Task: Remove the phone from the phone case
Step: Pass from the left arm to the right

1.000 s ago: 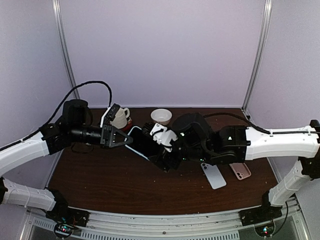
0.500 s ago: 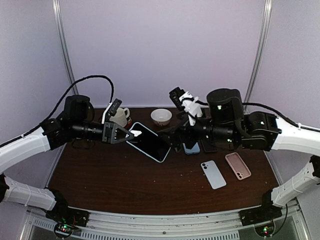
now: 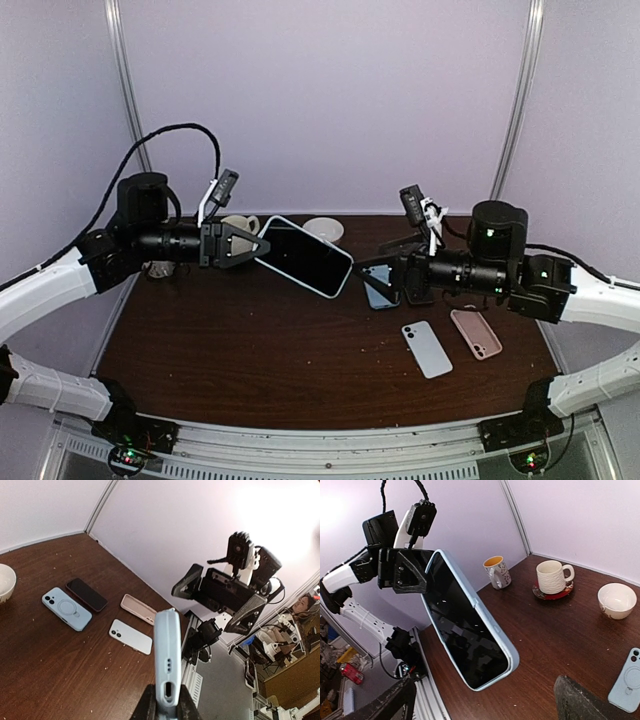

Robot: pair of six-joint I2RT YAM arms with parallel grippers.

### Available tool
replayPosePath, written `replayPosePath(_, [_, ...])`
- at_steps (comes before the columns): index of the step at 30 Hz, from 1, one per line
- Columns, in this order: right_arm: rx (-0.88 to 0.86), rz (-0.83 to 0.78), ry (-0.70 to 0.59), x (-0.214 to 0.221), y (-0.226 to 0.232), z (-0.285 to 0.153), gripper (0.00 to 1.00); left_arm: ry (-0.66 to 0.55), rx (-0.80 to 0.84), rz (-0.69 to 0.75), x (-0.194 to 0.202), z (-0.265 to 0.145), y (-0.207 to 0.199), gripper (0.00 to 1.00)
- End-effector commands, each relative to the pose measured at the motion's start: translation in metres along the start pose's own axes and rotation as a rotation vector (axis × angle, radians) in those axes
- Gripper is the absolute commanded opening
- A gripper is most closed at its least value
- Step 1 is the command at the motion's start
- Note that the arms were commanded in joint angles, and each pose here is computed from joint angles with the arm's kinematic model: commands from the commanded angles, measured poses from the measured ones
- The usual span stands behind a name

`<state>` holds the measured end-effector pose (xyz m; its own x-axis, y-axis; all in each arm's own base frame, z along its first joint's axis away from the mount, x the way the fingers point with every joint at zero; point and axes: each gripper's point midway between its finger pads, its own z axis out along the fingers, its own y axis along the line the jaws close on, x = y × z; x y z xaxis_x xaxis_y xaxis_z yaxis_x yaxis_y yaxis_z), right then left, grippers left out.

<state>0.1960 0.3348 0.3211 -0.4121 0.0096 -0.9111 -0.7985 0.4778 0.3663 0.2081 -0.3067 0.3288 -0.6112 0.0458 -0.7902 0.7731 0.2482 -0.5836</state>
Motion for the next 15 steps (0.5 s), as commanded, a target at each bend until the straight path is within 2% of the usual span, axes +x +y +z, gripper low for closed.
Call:
replayPosePath(1, [-0.202,0.114,-0.158,-0.027,0.029,-0.008,1.0,-0.189,0.124,0.13,-0.057,-0.015,-0.048,0.0])
replayPosePath(6, [-0.221,0.194,-0.19,-0.034,0.029,0.004,0.97,-0.262,0.167,0.084,-0.069,-0.019,-0.055,0.0])
replayPosePath(15, [-0.463,0.33,-0.32,-0.062,0.056,0.011,0.84,-0.329,0.182,0.04,-0.078,-0.027,-0.059,0.0])
